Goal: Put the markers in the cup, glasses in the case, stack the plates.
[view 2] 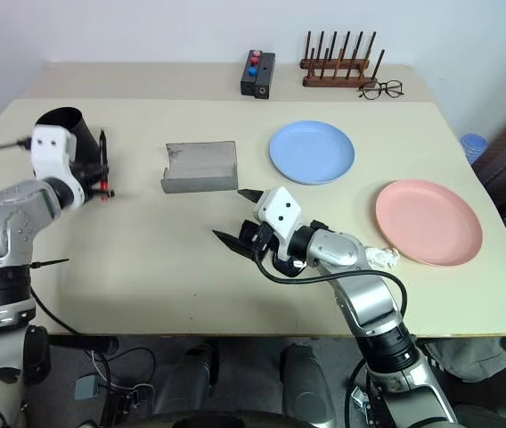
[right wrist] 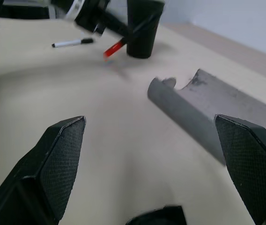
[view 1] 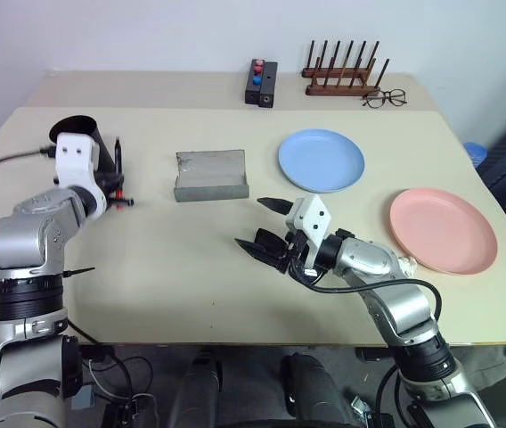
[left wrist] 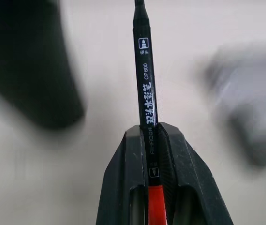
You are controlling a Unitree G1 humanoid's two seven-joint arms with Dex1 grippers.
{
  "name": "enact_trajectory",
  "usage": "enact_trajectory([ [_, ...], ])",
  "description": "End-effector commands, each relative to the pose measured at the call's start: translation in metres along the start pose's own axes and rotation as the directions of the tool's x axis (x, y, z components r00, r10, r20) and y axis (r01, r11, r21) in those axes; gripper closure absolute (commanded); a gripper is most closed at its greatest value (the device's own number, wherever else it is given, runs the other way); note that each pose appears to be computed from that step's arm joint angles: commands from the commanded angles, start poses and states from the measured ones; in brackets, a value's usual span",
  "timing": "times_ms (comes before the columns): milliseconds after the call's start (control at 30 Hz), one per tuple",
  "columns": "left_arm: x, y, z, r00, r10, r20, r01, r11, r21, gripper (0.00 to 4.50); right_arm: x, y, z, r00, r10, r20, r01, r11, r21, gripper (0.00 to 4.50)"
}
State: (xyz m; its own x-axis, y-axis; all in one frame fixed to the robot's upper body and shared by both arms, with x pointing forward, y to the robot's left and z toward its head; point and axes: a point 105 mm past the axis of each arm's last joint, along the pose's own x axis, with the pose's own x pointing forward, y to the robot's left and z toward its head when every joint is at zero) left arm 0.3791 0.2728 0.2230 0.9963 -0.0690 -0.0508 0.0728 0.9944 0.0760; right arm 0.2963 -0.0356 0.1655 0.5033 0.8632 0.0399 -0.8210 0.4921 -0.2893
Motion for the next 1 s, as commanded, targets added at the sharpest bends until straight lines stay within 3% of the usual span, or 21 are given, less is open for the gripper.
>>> enact_trajectory([
  [33,-0.009,0.023,0.055,0.954,0.131,0.269,-0.147,0.988,0.040,4.47,0.005,-0.008,0.019,0.996,-0.030,0.082,0.033,0.999,-0.032,0.00],
  [167,-0.008,0.043,0.082,0.849,0.316,0.424,-0.365,0.930,0.038,4.47,0.010,-0.010,0.020,0.995,-0.031,0.098,0.036,0.998,-0.045,0.00],
  [267,-0.006,0.062,0.087,0.747,0.457,0.482,-0.530,0.848,0.018,4.47,0.014,-0.009,0.023,0.993,-0.025,0.116,0.031,0.998,-0.048,0.00],
  [367,0.002,0.071,0.085,0.695,0.495,0.522,-0.594,0.804,0.029,4.47,0.019,-0.008,0.028,0.990,-0.018,0.138,0.025,0.999,-0.048,0.00],
  [800,0.036,0.065,0.053,0.731,0.489,0.475,-0.566,0.824,0.023,4.47,0.022,0.003,0.050,0.967,0.018,0.253,-0.027,0.999,0.033,0.00],
  [1000,0.045,0.057,0.040,0.765,0.467,0.443,-0.532,0.846,0.027,4.47,0.021,0.007,0.051,0.967,0.039,0.250,-0.052,0.998,0.047,0.00],
])
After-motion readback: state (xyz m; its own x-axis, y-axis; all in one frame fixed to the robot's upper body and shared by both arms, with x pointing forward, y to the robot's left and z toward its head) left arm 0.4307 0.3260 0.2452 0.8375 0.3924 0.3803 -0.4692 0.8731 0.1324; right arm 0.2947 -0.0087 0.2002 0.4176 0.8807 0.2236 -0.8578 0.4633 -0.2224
